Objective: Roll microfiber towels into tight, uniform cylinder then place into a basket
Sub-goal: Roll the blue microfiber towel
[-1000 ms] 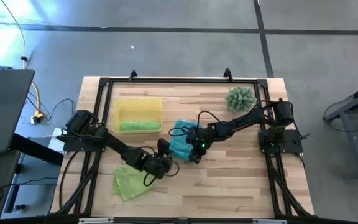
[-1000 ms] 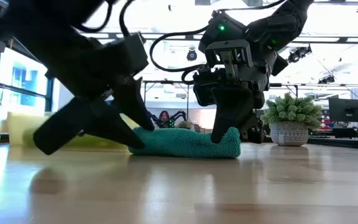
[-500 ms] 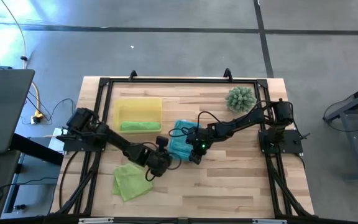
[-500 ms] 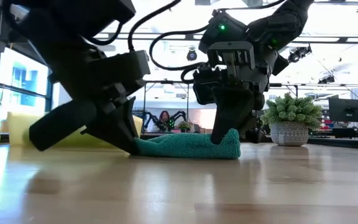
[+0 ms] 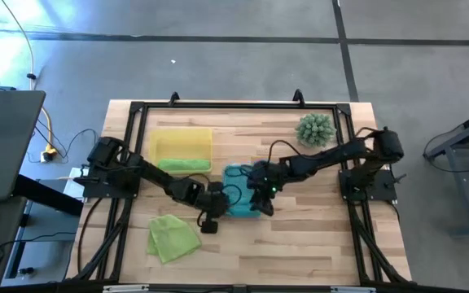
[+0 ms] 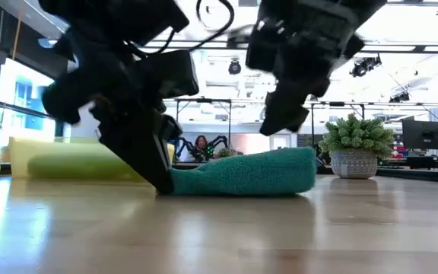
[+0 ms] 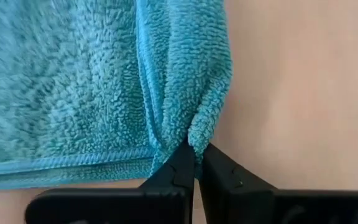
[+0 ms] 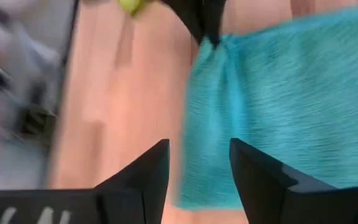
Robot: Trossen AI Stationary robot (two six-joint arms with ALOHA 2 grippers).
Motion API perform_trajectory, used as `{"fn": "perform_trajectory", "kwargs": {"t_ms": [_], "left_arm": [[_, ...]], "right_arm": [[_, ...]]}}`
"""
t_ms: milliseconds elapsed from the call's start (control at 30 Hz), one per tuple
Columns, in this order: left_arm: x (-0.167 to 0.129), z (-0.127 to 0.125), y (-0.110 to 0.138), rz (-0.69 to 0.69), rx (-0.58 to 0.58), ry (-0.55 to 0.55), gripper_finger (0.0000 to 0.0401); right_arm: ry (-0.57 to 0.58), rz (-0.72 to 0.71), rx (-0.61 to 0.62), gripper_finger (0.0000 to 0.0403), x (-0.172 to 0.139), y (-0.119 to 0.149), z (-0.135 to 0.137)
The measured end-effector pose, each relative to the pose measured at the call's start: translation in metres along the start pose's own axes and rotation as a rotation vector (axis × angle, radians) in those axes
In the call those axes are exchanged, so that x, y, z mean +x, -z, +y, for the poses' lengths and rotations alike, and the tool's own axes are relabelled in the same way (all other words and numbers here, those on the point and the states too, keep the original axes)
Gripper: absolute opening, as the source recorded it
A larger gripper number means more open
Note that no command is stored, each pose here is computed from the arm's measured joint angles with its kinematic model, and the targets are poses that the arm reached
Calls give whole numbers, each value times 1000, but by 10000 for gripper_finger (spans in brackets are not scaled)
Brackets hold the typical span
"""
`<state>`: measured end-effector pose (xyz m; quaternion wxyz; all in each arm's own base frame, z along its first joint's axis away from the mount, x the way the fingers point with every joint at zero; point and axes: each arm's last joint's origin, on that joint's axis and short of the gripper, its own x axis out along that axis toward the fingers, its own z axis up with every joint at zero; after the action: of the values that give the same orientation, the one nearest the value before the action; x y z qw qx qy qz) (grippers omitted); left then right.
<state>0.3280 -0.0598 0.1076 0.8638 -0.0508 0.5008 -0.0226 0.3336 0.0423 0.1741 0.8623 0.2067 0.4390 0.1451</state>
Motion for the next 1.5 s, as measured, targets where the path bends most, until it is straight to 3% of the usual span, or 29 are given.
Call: {"fn": "perform_trajectory", "kwargs": {"t_ms": [167, 333, 567, 733, 867, 1000, 1133, 1367, 1500], "left_arm": [[1, 13, -4, 8, -110, 171, 1], [1, 20, -5, 25, -177, 192, 1], [1, 26, -5, 26, -226, 183, 1], [1, 26, -5, 26, -243, 182, 0], [1, 26, -5, 26, -251, 186, 0], [1, 26, -5, 30, -261, 194, 0], [0, 26, -5, 35, -275, 207, 0], [0, 26, -5, 44, -350, 212, 1], [-2, 24, -6, 44, -402, 216, 12]], "right_arm": [[216, 17, -366, 160, 9, 17, 33], [328, 26, -534, 156, 20, 35, 62], [420, 9, -598, 159, 27, 50, 84], [424, -23, -483, 194, 37, 52, 81], [435, 10, -498, 231, 50, 57, 75], [471, 17, -532, 235, 57, 60, 73], [512, 4, -519, 189, 56, 61, 72], [500, 13, -431, 21, 56, 63, 71], [441, 26, -252, 19, 56, 62, 66]]}}
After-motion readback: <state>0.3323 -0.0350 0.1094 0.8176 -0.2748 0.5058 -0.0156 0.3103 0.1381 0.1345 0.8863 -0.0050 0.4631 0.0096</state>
